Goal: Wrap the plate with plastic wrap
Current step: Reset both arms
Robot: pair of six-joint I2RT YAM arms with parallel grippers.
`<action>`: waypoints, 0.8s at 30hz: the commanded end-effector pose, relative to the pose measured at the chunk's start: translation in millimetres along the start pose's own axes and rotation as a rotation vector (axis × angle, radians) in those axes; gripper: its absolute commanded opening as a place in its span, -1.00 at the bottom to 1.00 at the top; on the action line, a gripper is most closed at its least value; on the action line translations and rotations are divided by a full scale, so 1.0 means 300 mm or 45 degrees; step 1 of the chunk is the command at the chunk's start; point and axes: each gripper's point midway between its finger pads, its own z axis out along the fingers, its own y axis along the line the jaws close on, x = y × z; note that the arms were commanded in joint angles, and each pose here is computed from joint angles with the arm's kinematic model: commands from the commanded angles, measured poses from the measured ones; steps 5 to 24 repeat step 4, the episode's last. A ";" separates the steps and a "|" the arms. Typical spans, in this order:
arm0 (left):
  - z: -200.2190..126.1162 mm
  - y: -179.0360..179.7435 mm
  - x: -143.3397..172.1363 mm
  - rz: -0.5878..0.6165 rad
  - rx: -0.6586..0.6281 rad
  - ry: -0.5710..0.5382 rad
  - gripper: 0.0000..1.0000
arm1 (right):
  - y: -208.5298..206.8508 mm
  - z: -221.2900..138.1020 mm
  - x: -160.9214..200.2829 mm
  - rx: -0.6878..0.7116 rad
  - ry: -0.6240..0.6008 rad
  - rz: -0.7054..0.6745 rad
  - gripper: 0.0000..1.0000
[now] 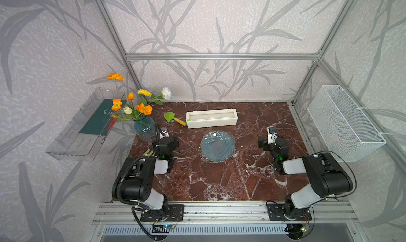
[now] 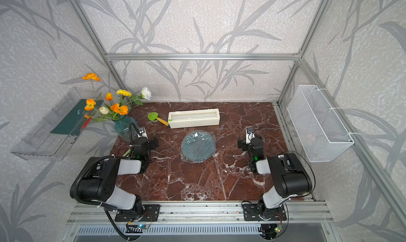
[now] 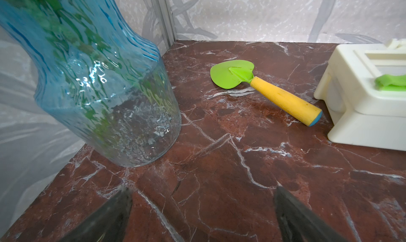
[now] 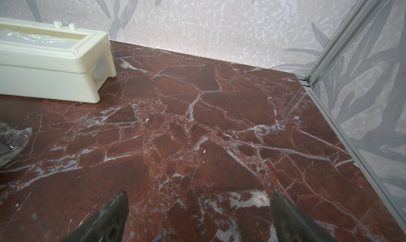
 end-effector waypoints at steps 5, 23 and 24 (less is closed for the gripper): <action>0.008 0.006 -0.043 -0.043 -0.010 -0.043 0.99 | -0.007 0.007 -0.027 0.009 -0.032 0.009 0.98; 0.008 0.006 -0.043 -0.043 -0.010 -0.043 0.99 | -0.007 0.007 -0.027 0.009 -0.032 0.009 0.98; 0.008 0.006 -0.043 -0.043 -0.010 -0.043 0.99 | -0.007 0.007 -0.027 0.009 -0.032 0.009 0.98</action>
